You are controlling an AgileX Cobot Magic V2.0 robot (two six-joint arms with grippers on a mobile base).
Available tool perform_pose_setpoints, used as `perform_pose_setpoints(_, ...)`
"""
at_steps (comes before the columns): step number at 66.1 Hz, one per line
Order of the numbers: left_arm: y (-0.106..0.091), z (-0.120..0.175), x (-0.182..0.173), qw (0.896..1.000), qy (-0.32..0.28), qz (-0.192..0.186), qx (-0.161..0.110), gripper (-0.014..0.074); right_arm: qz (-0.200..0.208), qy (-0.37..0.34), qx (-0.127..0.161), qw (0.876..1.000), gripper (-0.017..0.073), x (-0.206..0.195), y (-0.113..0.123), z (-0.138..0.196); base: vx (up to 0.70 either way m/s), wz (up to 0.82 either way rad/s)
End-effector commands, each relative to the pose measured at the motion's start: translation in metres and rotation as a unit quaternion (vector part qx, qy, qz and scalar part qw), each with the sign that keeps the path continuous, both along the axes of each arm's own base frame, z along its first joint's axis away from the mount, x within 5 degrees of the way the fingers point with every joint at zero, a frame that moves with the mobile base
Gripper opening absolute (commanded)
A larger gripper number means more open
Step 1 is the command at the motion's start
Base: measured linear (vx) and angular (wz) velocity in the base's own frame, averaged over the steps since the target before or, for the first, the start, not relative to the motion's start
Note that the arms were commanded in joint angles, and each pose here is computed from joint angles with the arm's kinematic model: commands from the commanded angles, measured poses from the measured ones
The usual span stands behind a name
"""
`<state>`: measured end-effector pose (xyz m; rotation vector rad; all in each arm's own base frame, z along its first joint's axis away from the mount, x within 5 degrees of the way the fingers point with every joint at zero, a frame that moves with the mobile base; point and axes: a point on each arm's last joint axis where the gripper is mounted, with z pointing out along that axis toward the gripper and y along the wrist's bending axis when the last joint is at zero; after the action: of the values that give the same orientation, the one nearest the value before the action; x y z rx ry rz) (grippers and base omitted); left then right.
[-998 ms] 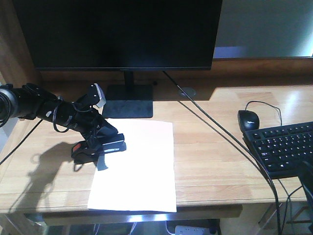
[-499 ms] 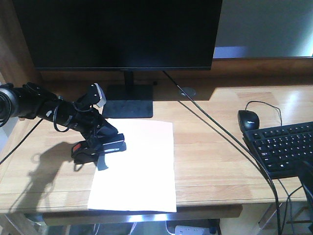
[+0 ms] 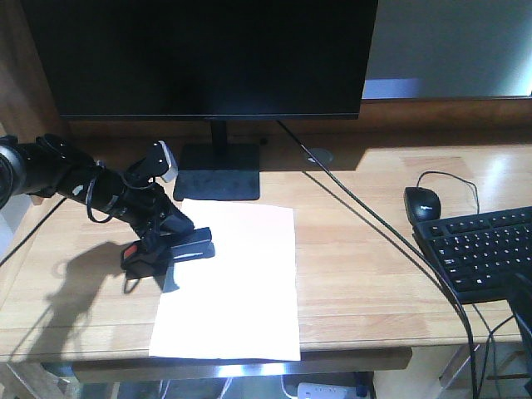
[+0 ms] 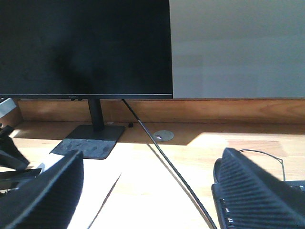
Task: Grab stapler and paper to desk for stapling
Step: 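Push the stapler with the left gripper onto the paper's corner, then open the left gripper and lift it away from the stapler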
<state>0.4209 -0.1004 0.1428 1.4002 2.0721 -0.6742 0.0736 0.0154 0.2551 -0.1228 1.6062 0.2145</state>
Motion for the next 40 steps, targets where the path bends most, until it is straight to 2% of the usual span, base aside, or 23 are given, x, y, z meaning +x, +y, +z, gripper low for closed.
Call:
perform_pose_setpoints(1,0.001,0.029,-0.014,1.0,0.016,-0.018,0.015,-0.0007,0.013,-0.038,0.007,0.999,0.056,-0.001,0.002,0.014,0.0,0.0)
perform_pose_setpoints(11,0.01,0.071,-0.016,0.999,-0.023,0.038,0.029,-0.0007,0.013,-0.038,0.007,0.999,0.056,-0.001,0.002,0.014,0.0,0.0)
perform_pose_setpoints(17,0.019,0.102,-0.018,0.993,-0.055,0.098,0.033,-0.0007,0.013,-0.038,0.007,0.999,0.056,-0.001,0.002,0.014,0.0,0.0)
perform_pose_setpoints(28,0.039,0.156,-0.028,0.969,-0.092,0.227,0.012,-0.0007,0.013,-0.038,0.007,0.999,0.056,-0.001,0.002,0.014,0.0,0.0)
perform_pose_setpoints(35,0.05,0.186,-0.04,0.952,-0.1,0.288,-0.018,-0.0007,0.013,-0.038,0.007,0.999,0.056,-0.001,0.002,0.014,0.0,0.0)
perform_pose_setpoints(40,0.054,0.206,-0.051,0.943,-0.11,0.312,-0.039,-0.0007,0.013,-0.038,0.007,0.999,0.056,-0.001,0.002,0.014,0.0,0.0)
